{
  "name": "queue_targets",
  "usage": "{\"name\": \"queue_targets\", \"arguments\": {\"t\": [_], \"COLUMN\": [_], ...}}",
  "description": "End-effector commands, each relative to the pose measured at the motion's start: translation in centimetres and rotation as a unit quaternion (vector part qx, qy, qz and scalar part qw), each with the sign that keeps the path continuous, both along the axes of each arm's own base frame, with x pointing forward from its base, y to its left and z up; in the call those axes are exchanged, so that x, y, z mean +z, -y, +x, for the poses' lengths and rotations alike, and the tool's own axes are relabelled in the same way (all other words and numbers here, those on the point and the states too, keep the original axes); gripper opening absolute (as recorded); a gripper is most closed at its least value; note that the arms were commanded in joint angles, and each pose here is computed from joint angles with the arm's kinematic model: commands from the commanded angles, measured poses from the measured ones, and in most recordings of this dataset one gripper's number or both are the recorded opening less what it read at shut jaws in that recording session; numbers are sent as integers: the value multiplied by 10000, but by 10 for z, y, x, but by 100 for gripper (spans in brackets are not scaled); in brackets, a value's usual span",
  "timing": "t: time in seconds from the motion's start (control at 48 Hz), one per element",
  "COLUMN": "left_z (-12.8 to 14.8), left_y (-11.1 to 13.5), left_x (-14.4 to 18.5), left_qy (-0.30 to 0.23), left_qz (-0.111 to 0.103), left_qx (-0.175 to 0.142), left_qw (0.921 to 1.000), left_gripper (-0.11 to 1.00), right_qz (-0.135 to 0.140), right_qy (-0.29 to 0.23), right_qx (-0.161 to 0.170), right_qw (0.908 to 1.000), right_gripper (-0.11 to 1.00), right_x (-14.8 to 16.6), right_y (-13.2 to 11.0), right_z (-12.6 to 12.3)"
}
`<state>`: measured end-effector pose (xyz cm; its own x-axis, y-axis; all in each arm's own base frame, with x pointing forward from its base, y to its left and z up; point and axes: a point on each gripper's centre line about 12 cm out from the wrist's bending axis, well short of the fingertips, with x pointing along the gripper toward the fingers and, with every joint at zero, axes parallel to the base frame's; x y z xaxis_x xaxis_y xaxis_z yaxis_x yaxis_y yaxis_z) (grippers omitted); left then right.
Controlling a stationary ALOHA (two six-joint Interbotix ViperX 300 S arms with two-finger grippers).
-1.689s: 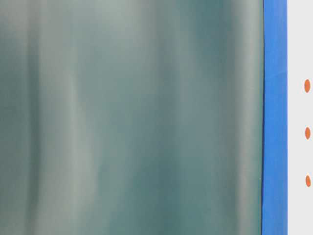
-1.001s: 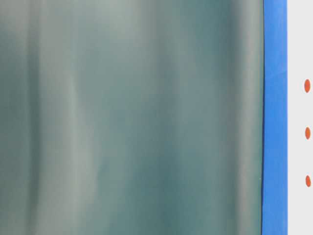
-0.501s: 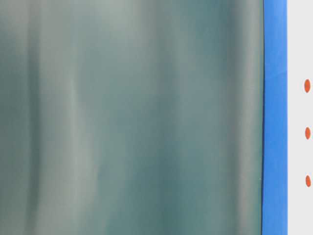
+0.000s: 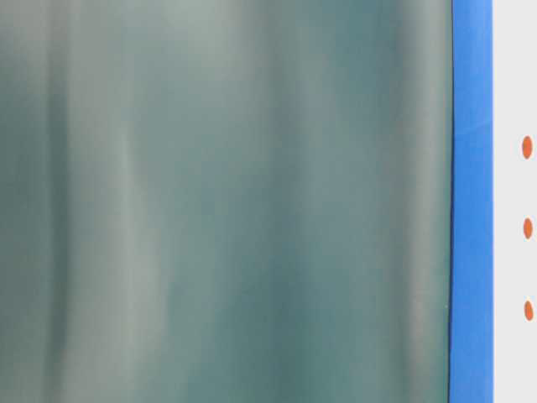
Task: Touch the tip of the soldering iron to the tip of the solder at the mark.
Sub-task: 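Lower left gripper to the yellow solder wire, right to the red soldering iron, then close the left gripper on the solder wire and right on the iron handle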
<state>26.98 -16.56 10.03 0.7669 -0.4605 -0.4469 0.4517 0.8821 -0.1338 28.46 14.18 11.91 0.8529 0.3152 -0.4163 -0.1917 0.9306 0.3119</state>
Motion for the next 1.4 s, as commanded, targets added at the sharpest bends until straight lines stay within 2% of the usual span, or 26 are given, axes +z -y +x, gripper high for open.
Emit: {"name": "queue_targets", "arguments": {"t": [0.0,0.167,0.355,0.501,0.667,0.855,0.918,1.189,1.376], "left_z": [6,12,10,9,6,6,6,8,13], "left_y": [-2,-14,-19,-20,-19,-18,-18,-17,-14], "left_x": [-3,-14,-18,-21,-26,-28,-27,-15,16], "left_qy": [-8,-155,-249,-404,-583,-710,-717,-689,-795], "left_qz": [-13,69,121,220,354,425,429,401,446], "left_qx": [96,311,379,349,289,272,264,274,272], "left_qw": [10000,9994,9989,9983,9972,9962,9962,9964,9955], "left_gripper": [80,80,78,69,38,5,3,3,3], "right_qz": [30,9,-71,-161,-293,-422,-414,-406,-320], "right_qy": [86,38,-86,-104,-185,-160,-115,-244,-643], "right_qx": [-94,-305,-463,-430,-386,-358,-365,-260,-112], "right_qw": [9999,9995,9989,9989,9987,9983,9984,9985,9974], "right_gripper": [90,90,89,84,64,15,6,6,6], "right_x": [-3,-20,-33,-38,-48,-58,-57,-51,-22], "right_y": [0,3,6,4,3,4,4,-1,-4], "right_z": [4,8,9,12,14,14,14,17,16]}}
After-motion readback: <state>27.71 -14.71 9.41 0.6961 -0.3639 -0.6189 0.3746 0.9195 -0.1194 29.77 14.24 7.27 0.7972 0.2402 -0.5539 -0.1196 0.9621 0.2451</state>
